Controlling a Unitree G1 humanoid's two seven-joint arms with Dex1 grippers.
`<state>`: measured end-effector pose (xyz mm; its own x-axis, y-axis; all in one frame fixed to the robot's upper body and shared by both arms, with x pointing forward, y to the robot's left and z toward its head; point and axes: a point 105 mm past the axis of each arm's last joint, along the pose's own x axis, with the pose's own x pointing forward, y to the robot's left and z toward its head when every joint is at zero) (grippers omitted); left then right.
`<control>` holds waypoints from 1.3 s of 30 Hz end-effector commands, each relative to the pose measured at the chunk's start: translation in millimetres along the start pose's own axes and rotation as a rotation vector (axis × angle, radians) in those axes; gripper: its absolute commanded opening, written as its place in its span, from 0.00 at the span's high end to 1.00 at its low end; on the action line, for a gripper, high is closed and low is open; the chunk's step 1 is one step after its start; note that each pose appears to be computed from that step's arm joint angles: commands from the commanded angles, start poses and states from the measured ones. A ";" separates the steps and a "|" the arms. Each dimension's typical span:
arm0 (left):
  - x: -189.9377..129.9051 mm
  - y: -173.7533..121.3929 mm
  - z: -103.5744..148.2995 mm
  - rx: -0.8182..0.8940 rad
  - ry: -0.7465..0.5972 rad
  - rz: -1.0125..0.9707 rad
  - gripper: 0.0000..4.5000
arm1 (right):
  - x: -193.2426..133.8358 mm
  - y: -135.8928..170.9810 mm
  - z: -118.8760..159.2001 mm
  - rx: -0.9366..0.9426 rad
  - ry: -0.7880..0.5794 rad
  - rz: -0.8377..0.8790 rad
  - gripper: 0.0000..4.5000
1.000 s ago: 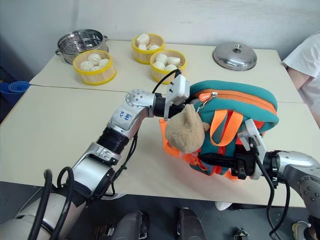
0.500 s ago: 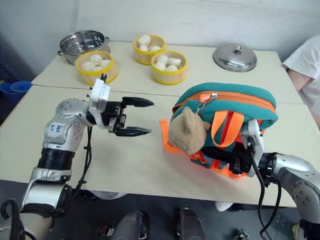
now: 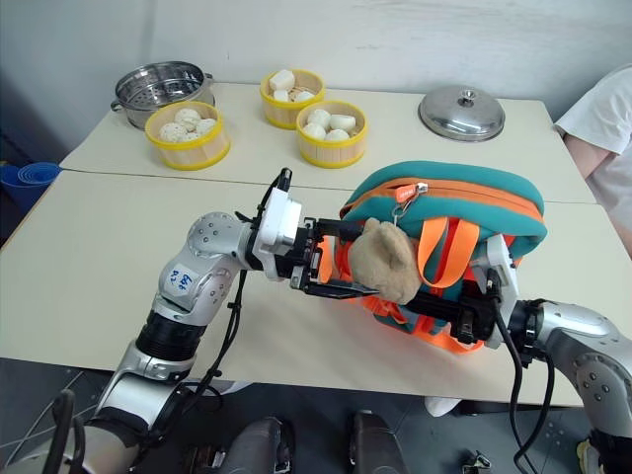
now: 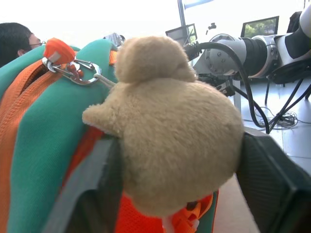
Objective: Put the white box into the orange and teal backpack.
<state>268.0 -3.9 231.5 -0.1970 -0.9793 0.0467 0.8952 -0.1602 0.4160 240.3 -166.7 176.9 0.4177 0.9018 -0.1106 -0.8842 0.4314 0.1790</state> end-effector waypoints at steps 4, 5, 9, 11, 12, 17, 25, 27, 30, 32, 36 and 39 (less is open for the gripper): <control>-32.6 23.8 14.1 0.037 0.012 0.126 0.67 | -2.4 6.3 -0.1 -0.016 -0.009 -0.008 1.00; -43.0 32.3 16.2 0.033 0.023 0.171 0.71 | -3.5 6.5 -0.5 -0.016 -0.010 -0.014 1.00; -103.3 65.6 21.9 0.001 0.131 0.337 0.78 | -9.1 6.7 -0.6 -0.022 -0.034 -0.056 1.00; -134.2 83.5 13.2 -0.011 0.215 0.455 0.78 | -12.2 5.2 2.2 -0.032 -0.064 -0.087 1.00; -145.8 88.5 4.3 -0.012 0.276 0.496 0.78 | -13.4 4.2 3.7 -0.043 -0.080 -0.102 1.00; -169.1 72.6 -73.4 -0.043 0.644 0.440 0.78 | -16.8 5.3 1.9 -0.027 -0.135 -0.150 1.00; -99.7 54.8 -109.5 -0.094 0.393 0.388 0.78 | -13.6 7.3 -11.5 0.020 -0.171 -0.188 1.00; -89.8 60.5 -94.5 -0.108 0.285 0.409 0.78 | -12.6 7.7 -10.7 0.018 -0.175 -0.185 1.00; -90.1 65.7 -78.1 -0.116 0.218 0.423 0.78 | -11.2 8.7 -3.8 0.013 -0.197 -0.168 1.00; -95.5 66.5 -71.6 -0.135 0.207 0.431 0.78 | -11.2 7.9 4.4 0.012 -0.232 -0.157 1.00; -103.2 56.5 -66.2 -0.133 0.255 0.396 0.78 | -10.1 1.7 11.4 -0.018 -0.244 -0.165 1.00; -118.6 44.9 -61.5 -0.155 0.291 0.404 0.60 | -5.1 -8.1 13.7 -0.105 -0.205 -0.203 0.93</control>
<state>361.5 89.3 178.3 0.2743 -0.9557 -0.1066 0.9346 0.2388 0.2635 245.6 -173.6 181.1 0.6055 0.7935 0.0616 -0.7912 0.5917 0.1546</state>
